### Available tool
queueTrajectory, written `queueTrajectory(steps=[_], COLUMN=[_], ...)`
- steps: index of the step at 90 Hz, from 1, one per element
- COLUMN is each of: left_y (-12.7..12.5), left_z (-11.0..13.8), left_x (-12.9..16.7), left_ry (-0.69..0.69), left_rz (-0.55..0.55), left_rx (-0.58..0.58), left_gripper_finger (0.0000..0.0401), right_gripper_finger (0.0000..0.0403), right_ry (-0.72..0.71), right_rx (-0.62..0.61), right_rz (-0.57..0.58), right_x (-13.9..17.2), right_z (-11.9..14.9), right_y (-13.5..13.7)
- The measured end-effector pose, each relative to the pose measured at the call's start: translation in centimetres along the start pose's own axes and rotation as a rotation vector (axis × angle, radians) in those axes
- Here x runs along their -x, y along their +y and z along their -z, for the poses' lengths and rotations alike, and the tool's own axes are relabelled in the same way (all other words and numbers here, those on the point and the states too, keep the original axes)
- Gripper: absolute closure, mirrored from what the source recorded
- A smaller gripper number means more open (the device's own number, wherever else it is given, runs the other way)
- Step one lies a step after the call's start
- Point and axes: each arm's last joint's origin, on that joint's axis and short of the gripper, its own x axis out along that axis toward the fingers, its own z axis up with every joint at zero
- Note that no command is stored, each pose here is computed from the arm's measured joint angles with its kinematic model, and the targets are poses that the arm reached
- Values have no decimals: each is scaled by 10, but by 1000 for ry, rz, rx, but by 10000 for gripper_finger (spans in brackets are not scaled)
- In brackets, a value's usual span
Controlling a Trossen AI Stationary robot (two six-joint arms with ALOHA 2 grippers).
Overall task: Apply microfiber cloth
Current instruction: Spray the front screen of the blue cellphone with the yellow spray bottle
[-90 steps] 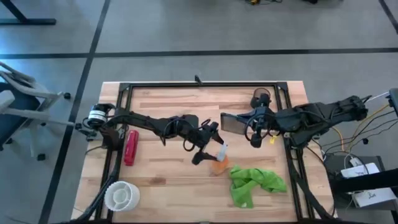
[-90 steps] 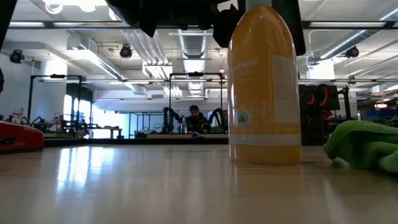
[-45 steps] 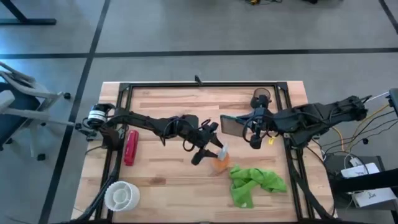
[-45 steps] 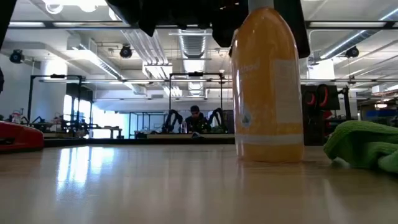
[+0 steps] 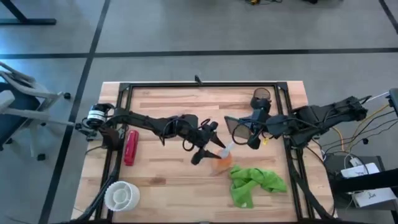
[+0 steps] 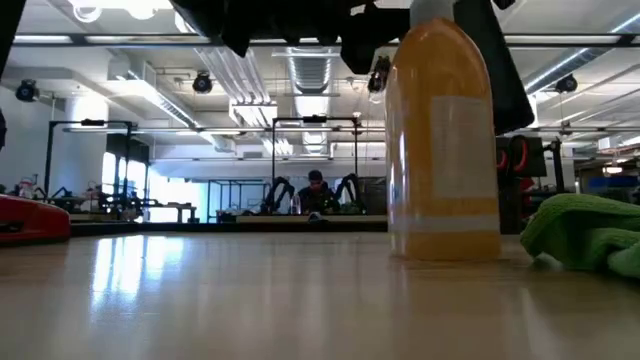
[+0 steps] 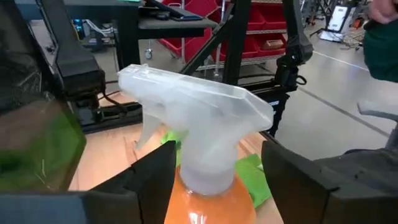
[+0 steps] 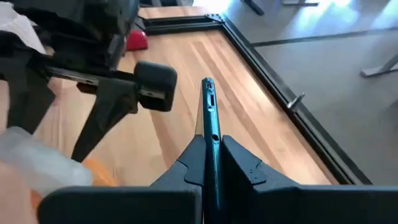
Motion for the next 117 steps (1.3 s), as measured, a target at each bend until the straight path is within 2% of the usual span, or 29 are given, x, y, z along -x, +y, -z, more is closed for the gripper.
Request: queueTrajectory(steps=[17, 37, 52, 73, 117], left_y=[0, 12, 9, 5, -31], left_z=[0, -1, -1, 5, 4], left_x=[0, 5, 3, 0, -7], left_ry=[0, -13, -36, 13, 91], left_rz=[0, -29, 54, 70, 80], left_rx=[-12, -47, -75, -30, 33], left_gripper_finger=[161, 94, 52, 51, 51], right_gripper_finger=[394, 394, 394, 394, 394], right_ry=[6, 19, 33, 34, 40], right_rx=[1, -17, -24, -39, -39], right_rz=[-2, -37, -51, -50, -67], right_x=[-3, -3, -3, -3, -3], right_z=[4, 4, 5, 5, 5], right_y=[1, 2, 2, 2, 3])
